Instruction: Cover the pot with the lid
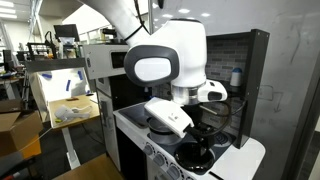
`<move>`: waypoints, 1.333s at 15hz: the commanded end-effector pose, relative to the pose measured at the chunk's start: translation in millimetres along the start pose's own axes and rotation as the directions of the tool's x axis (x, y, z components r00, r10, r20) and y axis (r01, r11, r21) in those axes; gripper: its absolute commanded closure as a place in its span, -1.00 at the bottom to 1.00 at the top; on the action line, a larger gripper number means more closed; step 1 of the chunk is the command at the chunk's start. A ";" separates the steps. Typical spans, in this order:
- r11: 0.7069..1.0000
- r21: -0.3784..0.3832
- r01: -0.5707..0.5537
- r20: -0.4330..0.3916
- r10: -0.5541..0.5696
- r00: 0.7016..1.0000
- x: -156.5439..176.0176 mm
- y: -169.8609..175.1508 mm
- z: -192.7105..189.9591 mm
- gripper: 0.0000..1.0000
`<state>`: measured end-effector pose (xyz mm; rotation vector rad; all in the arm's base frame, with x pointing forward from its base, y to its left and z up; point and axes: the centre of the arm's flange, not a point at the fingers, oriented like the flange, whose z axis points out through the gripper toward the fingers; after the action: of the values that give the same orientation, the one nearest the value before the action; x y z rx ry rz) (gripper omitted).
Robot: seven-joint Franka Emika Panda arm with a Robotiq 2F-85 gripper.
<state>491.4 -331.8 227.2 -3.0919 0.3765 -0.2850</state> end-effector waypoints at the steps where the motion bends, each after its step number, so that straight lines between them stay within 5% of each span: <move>1: 0.999 -0.043 -0.009 -0.024 0.008 1.000 -2.2 2.1 3.6 -1.00; 20: 0.997 -0.072 0.007 -0.024 -0.009 1.000 5.7 -2.3 21.3 -1.00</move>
<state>495.7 -326.4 210.5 -3.1571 0.3766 -0.2899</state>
